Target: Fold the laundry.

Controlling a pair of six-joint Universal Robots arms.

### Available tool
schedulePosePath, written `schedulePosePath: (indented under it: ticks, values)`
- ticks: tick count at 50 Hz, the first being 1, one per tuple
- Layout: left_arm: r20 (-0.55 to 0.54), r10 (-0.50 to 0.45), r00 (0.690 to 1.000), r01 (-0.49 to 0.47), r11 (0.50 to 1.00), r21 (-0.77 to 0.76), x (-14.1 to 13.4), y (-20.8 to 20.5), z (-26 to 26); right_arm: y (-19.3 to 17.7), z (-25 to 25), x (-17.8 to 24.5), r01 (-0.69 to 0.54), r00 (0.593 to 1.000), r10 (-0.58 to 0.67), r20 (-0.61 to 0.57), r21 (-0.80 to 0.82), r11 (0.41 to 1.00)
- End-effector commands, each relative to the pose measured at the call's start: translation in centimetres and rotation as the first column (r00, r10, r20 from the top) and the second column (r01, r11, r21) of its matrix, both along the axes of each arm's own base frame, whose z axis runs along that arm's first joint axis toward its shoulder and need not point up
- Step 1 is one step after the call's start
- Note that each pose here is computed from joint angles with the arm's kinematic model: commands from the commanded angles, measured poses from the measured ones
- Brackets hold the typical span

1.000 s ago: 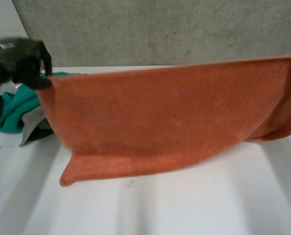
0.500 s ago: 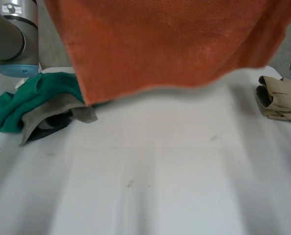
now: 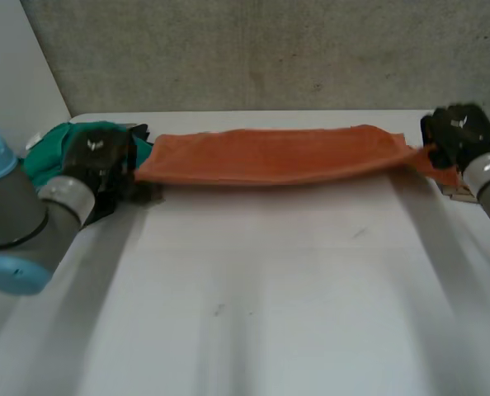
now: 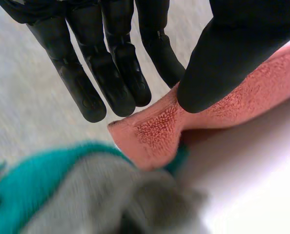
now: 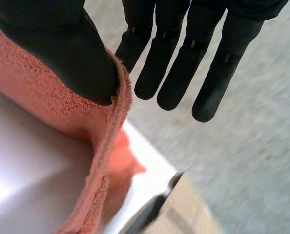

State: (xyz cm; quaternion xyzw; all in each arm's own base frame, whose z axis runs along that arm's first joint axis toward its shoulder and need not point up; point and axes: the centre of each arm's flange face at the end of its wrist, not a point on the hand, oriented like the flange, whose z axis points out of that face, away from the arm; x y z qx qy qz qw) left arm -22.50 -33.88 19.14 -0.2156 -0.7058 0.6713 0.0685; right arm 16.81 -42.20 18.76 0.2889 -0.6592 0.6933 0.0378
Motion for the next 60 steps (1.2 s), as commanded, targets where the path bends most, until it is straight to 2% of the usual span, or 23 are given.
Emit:
schedulePosePath:
  ticks: [1, 4, 5, 8, 9, 12, 13, 15, 18, 20, 25, 28, 32, 36, 42, 47, 48, 51, 54, 59, 60]
  values:
    - [0.140, -0.093, 0.986, 0.063, 0.976, 0.206, 1.9, 6.1, -0.7, 4.9, 0.0, -2.7, 0.031, 0.979, 0.015, -0.202, 0.222, 0.974]
    - [0.221, -0.166, 0.961, 0.098, 0.953, 0.288, 2.4, 8.6, -0.5, 6.7, 0.3, -3.9, 0.058, 0.959, 0.031, -0.282, 0.302, 0.951]
    - [0.281, -0.206, 0.937, 0.099, 0.931, 0.352, 3.1, 10.1, -0.5, 8.0, 0.5, -4.8, 0.078, 0.940, 0.050, -0.339, 0.356, 0.931]
    - [0.362, -0.268, 0.893, 0.088, 0.892, 0.444, 4.1, 12.1, -0.3, 9.8, 0.7, -6.3, 0.117, 0.901, 0.092, -0.424, 0.441, 0.890]
    - [0.397, -0.316, 0.862, 0.082, 0.859, 0.506, 4.6, 13.3, 0.0, 10.8, 0.9, -7.1, 0.131, 0.871, 0.137, -0.472, 0.491, 0.861]
    - [0.418, -0.393, 0.819, 0.090, 0.807, 0.584, 4.9, 14.9, 0.4, 11.9, 1.2, -7.5, 0.114, 0.837, 0.218, -0.501, 0.550, 0.827]
    - [0.422, -0.428, 0.799, 0.102, 0.788, 0.608, 4.8, 15.3, 0.6, 12.2, 1.2, -7.0, 0.085, 0.838, 0.249, -0.486, 0.567, 0.820]
    - [0.430, -0.436, 0.791, 0.113, 0.794, 0.597, 4.5, 15.3, 0.7, 12.2, 0.9, -6.4, 0.059, 0.850, 0.261, -0.457, 0.575, 0.816]
    - [0.433, -0.416, 0.799, 0.131, 0.824, 0.550, 3.5, 14.2, 0.6, 11.4, -0.2, -5.3, 0.032, 0.877, 0.255, -0.407, 0.579, 0.815]
    - [0.441, -0.368, 0.818, 0.123, 0.862, 0.492, 2.6, 12.7, 0.5, 10.7, -0.6, -5.0, 0.034, 0.887, 0.237, -0.395, 0.570, 0.821]
    - [0.455, -0.235, 0.859, 0.075, 0.937, 0.341, 0.9, 8.5, 0.3, 7.2, -1.4, -4.3, 0.097, 0.908, 0.111, -0.403, 0.462, 0.882]
    - [0.441, -0.170, 0.882, 0.061, 0.967, 0.249, -0.6, 6.0, 0.3, 5.5, -1.4, -3.7, 0.108, 0.917, 0.057, -0.395, 0.383, 0.917]
    - [0.434, -0.107, 0.895, 0.046, 0.988, 0.148, -2.3, 3.1, -0.1, 3.1, -1.7, -2.4, 0.107, 0.937, -0.016, -0.348, 0.244, 0.964]
    - [0.445, -0.035, 0.895, -0.004, 0.996, 0.085, -3.2, 0.6, -0.8, 1.0, -2.3, -1.0, 0.083, 0.952, -0.050, -0.303, 0.098, 0.992]
    - [0.451, -0.006, 0.892, -0.029, 0.997, 0.071, -4.2, -1.2, -2.2, -1.5, -3.9, 1.3, 0.030, 0.960, -0.048, -0.276, -0.072, 0.997]
    - [0.414, 0.017, 0.910, -0.023, 1.000, 0.008, -5.3, -2.9, -2.3, -3.4, -5.5, 2.5, 0.022, 0.967, -0.059, -0.248, -0.149, 0.989]
    - [0.387, 0.019, 0.922, -0.013, 1.000, -0.019, -5.8, -3.3, -2.2, -3.8, -6.0, 2.8, 0.031, 0.971, -0.067, -0.228, -0.161, 0.987]
    - [0.348, 0.007, 0.937, 0.009, 0.999, -0.047, -6.8, -3.1, -1.7, -4.0, -6.5, 3.0, 0.058, 0.974, -0.090, -0.206, -0.158, 0.986]
    - [0.346, -0.008, 0.938, 0.024, 0.999, -0.042, -7.3, -2.3, -1.4, -3.9, -5.6, 2.6, 0.109, 0.977, -0.132, -0.170, -0.138, 0.984]
    - [0.331, 0.014, 0.943, 0.001, 0.999, -0.045, -6.3, -0.5, 0.7, -2.2, -2.2, 0.7, 0.158, 0.985, -0.159, -0.070, -0.026, 0.987]
    - [0.328, 0.019, 0.944, -0.004, 0.999, -0.046, -6.1, -0.2, 1.0, -1.3, -1.3, -0.1, 0.156, 0.987, -0.154, -0.042, 0.036, 0.987]
